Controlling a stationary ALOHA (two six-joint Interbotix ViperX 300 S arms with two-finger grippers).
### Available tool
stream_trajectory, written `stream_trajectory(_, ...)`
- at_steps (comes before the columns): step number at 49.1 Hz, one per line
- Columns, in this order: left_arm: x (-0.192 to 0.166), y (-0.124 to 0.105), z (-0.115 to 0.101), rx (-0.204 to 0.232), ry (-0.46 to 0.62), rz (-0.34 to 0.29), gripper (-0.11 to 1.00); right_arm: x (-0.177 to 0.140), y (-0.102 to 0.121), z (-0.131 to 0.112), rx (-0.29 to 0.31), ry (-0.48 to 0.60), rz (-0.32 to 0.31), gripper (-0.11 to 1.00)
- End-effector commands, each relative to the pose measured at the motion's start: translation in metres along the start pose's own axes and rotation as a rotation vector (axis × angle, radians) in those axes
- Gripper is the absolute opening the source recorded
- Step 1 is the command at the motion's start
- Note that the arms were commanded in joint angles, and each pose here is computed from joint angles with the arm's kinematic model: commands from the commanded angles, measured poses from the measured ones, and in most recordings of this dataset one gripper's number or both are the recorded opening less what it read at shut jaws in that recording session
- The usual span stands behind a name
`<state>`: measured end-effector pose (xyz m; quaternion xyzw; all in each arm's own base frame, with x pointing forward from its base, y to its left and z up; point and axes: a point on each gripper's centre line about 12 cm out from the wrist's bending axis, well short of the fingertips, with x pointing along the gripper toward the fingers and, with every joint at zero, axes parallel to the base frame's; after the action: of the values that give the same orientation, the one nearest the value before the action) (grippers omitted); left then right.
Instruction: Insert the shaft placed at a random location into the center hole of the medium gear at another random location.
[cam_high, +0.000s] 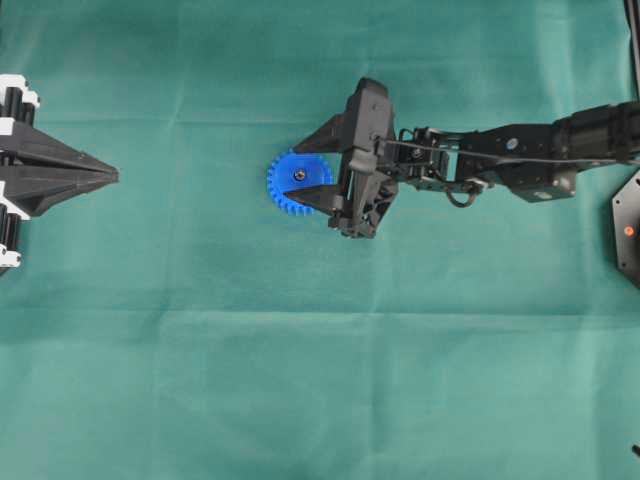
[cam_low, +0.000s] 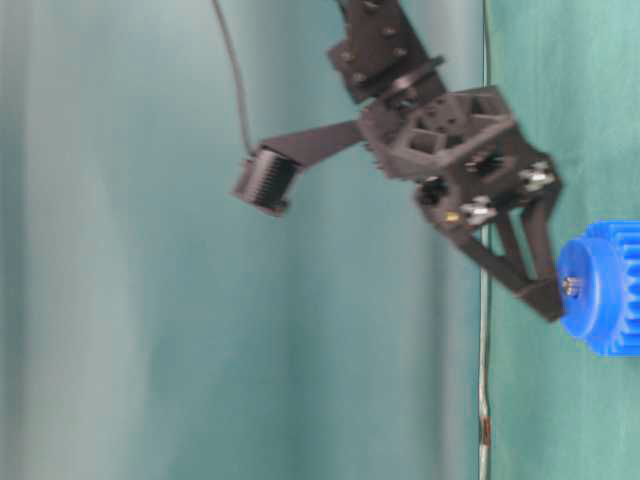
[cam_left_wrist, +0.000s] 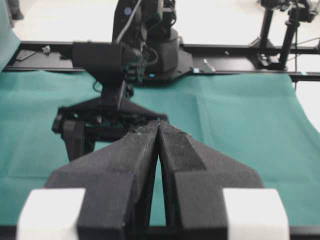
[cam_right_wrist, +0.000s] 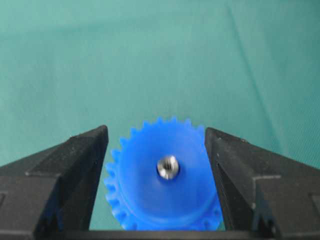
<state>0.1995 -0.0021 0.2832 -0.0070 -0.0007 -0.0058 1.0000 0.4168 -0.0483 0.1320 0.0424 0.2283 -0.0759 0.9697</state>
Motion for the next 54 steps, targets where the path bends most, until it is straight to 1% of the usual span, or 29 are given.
stream_trajectory(1, 0.002, 0.000, 0.008, 0.000, -0.021, 0.001, 0.00, -0.012, 0.003, 0.026, 0.001, -0.063, 0.008, 0.78)
stream_trajectory(15, 0.003, 0.000, 0.008, 0.002, -0.020, 0.001, 0.00, -0.030, 0.004, 0.046, 0.005, -0.087, 0.014, 0.78)
stream_trajectory(20, 0.002, 0.000, 0.008, 0.000, -0.021, 0.001, 0.00, -0.033, 0.004, 0.050, 0.004, -0.093, 0.015, 0.78)
stream_trajectory(33, 0.003, 0.000, 0.008, -0.002, -0.020, 0.002, 0.00, -0.040, 0.004, 0.047, 0.005, -0.093, 0.015, 0.77)
stream_trajectory(41, 0.003, 0.000, 0.008, -0.002, -0.018, 0.001, 0.00, -0.056, 0.003, 0.047, 0.010, -0.105, 0.015, 0.77)
stream_trajectory(46, 0.002, 0.000, 0.008, -0.009, -0.020, 0.000, 0.00, -0.068, 0.003, 0.046, 0.010, -0.113, 0.016, 0.77)
stream_trajectory(54, 0.003, 0.000, 0.008, -0.009, -0.018, 0.000, 0.00, -0.086, 0.002, 0.042, 0.012, -0.119, 0.016, 0.77)
